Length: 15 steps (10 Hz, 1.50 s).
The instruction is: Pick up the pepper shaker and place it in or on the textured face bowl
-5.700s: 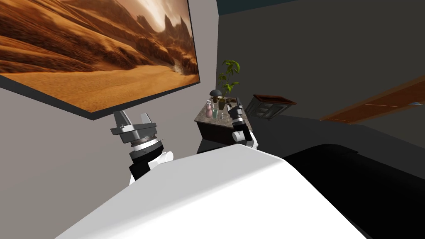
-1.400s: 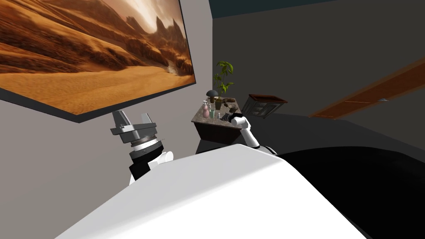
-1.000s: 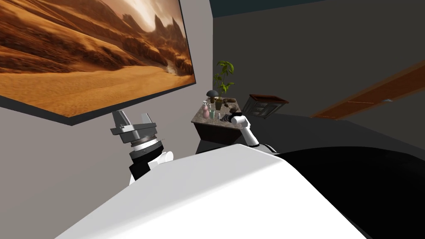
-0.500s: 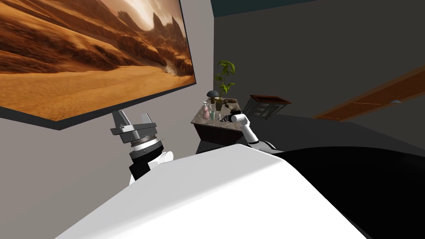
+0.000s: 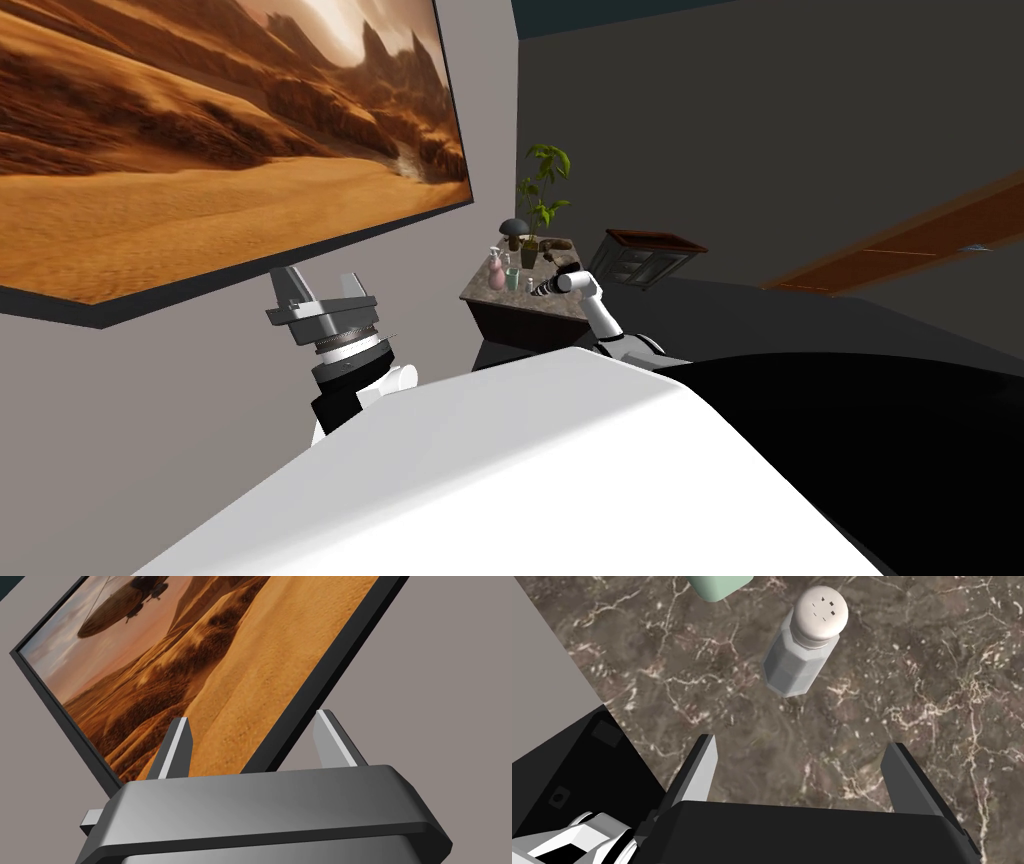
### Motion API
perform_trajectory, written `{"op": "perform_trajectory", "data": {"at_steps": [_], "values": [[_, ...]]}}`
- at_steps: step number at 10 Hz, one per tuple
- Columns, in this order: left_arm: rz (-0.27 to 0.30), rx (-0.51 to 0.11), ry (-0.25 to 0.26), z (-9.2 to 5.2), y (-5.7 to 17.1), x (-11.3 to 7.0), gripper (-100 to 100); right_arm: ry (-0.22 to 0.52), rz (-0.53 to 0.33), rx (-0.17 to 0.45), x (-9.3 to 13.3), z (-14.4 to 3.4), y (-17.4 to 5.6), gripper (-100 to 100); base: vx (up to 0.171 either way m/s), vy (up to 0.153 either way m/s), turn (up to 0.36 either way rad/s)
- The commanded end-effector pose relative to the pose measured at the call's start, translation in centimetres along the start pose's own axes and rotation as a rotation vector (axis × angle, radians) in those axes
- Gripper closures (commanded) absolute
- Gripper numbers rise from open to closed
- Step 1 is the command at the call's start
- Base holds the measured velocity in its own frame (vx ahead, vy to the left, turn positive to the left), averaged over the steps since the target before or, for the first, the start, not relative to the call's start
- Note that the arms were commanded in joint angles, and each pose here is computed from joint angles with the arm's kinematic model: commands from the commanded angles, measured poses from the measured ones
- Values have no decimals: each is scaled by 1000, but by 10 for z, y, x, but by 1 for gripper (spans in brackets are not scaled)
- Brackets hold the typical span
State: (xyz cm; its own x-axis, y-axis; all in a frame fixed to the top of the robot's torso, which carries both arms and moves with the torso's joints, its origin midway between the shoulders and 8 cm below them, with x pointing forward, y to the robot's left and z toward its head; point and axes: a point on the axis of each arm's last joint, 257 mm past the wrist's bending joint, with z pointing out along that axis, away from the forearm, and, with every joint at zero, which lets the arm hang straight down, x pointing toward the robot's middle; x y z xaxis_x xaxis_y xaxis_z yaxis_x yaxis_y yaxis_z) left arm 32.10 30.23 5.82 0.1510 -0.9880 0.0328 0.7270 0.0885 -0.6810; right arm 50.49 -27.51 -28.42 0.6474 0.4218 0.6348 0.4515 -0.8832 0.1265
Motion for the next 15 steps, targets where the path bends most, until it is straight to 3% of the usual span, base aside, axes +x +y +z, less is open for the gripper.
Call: {"op": "perform_trajectory", "data": {"at_steps": [1,6,8,9,10,12,13,15], "values": [[0,0,0,0,0,0,0,-42,28,25,-6,-1,-1,-100,47,-10,30],[0,0,0,0,0,0,0,-135,93,81,-14,-6,-3,-100,65,0,40],[0,0,0,0,0,0,0,-136,95,83,-13,-6,-3,-100,63,14,28],[0,0,0,0,0,0,0,-139,97,85,-14,-7,-3,0,7,2,-1],[0,0,0,0,0,0,0,-137,98,84,-19,1,-3,-100,22,10,14],[0,0,0,0,0,0,0,-140,100,85,-20,4,-4,-100,25,15,8],[0,0,0,0,0,0,0,-137,99,84,-20,4,-4,100,0,0,0],[0,0,0,0,0,0,0,-137,99,84,-20,4,-4,100,0,0,0]]}}
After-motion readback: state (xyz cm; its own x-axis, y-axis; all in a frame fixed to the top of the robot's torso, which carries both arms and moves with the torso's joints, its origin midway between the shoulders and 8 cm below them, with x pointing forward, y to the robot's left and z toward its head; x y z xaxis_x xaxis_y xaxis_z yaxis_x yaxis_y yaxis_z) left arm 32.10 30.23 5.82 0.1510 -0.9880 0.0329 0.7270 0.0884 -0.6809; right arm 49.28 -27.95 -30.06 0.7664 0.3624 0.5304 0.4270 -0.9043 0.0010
